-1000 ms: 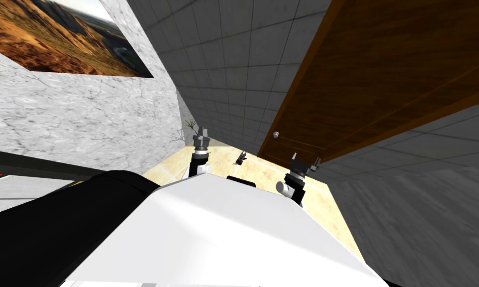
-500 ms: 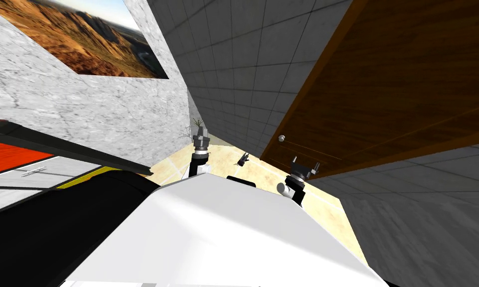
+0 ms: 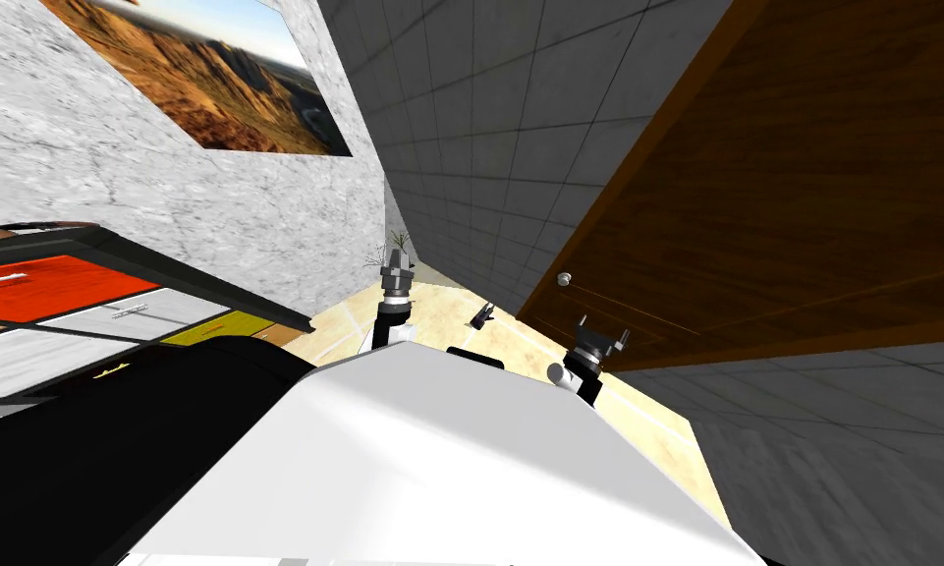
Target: Pull the door open
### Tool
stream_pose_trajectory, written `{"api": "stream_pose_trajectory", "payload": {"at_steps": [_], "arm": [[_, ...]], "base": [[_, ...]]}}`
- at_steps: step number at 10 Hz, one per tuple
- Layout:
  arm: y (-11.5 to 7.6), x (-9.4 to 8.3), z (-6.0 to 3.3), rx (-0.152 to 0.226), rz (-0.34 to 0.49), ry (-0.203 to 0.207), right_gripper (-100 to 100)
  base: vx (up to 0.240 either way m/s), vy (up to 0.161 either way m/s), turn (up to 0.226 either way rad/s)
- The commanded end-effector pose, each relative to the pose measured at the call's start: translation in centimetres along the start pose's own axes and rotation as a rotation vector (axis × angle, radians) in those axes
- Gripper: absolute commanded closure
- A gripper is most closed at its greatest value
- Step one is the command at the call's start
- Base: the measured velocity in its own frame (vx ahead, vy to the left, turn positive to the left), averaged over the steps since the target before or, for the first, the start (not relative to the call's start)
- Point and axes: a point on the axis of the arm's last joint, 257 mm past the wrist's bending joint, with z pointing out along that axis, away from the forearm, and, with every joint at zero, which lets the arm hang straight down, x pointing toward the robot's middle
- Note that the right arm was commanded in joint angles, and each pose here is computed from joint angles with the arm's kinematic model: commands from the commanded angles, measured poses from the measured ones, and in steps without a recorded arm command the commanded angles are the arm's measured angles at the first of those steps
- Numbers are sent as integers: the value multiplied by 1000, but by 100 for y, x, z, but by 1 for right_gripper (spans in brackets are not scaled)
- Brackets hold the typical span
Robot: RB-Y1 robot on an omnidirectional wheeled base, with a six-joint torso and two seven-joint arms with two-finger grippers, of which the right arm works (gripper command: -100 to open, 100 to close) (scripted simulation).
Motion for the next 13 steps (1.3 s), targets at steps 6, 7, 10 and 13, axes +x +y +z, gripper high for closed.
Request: {"api": "stream_pose_trajectory", "payload": {"at_steps": [6,7,10,13], "arm": [[176,-771,-184,-56,126,-157,-100],[210,-875,-215,-67,142,-179,-100],[324,-1178,-321,-107,190,-242,-100],[400,-1355,-395,-134,218,-279,-100]], "base": [[49,-63,216],[47,-76,180],[39,-63,207],[22,-55,160]]}}
